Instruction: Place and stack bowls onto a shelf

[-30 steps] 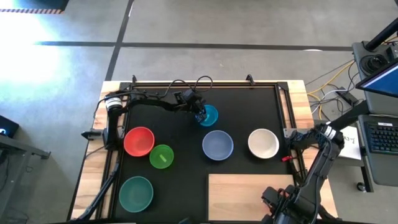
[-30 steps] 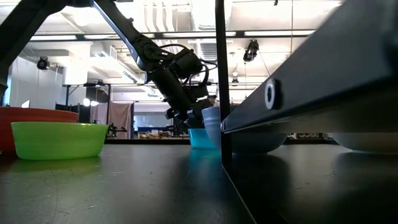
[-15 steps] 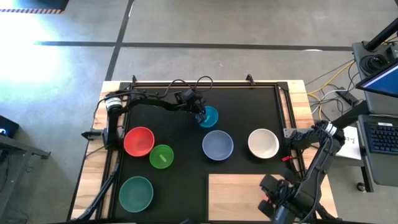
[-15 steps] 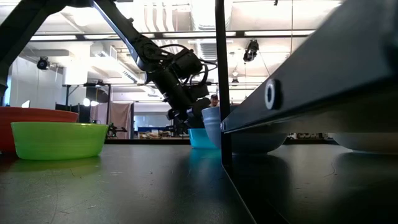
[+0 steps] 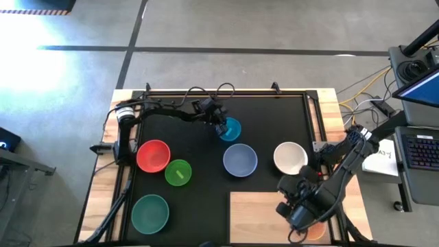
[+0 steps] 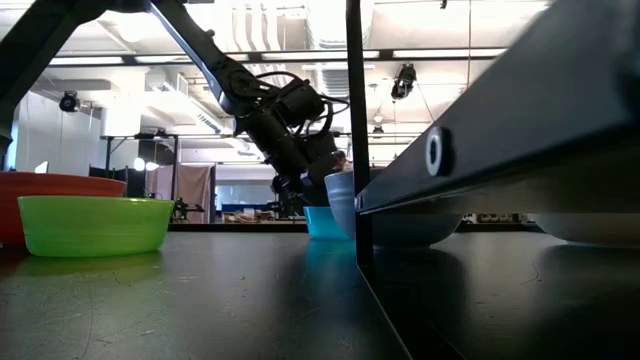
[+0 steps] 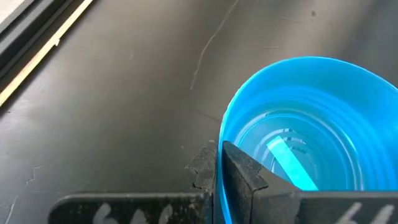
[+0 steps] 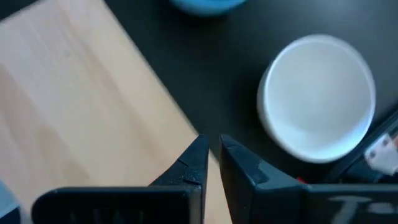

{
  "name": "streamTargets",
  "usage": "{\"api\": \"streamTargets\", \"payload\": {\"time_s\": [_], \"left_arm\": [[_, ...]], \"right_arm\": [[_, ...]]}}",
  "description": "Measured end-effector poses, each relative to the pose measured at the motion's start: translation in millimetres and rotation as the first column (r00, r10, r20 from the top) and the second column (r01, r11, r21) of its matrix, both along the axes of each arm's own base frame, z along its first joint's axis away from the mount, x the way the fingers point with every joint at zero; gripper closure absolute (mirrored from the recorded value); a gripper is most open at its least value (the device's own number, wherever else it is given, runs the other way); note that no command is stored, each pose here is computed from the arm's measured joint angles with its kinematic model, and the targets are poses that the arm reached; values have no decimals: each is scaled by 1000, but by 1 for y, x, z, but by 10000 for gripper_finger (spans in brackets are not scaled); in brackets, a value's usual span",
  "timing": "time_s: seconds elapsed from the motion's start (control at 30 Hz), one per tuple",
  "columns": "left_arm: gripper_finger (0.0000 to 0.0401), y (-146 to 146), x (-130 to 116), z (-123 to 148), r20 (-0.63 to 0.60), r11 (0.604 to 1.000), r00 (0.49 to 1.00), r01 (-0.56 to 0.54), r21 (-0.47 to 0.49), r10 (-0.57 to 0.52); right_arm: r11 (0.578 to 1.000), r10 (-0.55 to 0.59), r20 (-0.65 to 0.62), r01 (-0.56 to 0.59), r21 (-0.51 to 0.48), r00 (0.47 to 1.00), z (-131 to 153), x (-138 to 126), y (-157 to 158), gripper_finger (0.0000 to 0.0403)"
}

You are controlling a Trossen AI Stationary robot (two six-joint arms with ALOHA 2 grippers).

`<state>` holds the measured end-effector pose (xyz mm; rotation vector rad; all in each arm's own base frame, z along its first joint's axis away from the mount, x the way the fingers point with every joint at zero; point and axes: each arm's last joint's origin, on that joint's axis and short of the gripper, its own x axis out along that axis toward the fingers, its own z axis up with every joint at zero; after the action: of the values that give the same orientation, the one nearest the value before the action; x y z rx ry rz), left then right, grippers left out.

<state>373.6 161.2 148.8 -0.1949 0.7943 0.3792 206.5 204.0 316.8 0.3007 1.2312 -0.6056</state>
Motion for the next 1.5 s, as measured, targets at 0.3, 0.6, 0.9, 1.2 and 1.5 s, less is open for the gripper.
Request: {"api": "streamTargets", "payload": {"time_s": [0.3, 0.6, 0.9, 1.2, 1.5], "left_arm": [[401, 5, 2, 7, 64, 999, 998, -15, 34, 13], [401, 18, 18, 46, 167, 991, 985, -65, 115, 46], [401, 15, 28, 63, 225, 997, 974, 21, 78, -38], [401, 13, 29, 68, 269, 998, 963, 6, 62, -23], [401, 16, 33, 76, 339, 996, 940, -9, 83, -20]], "right_arm": [[992, -4, 108, 18, -127, 994, 20, 19, -53, 341], [940, -205, 172, 242, -239, 964, 35, 43, -137, 286], [888, -328, 140, 355, -290, 934, 37, 57, -214, 251], [909, -278, 228, 332, -253, 933, 40, 75, -259, 247], [892, -355, 183, 391, -228, 917, 24, 79, -296, 266]]}}
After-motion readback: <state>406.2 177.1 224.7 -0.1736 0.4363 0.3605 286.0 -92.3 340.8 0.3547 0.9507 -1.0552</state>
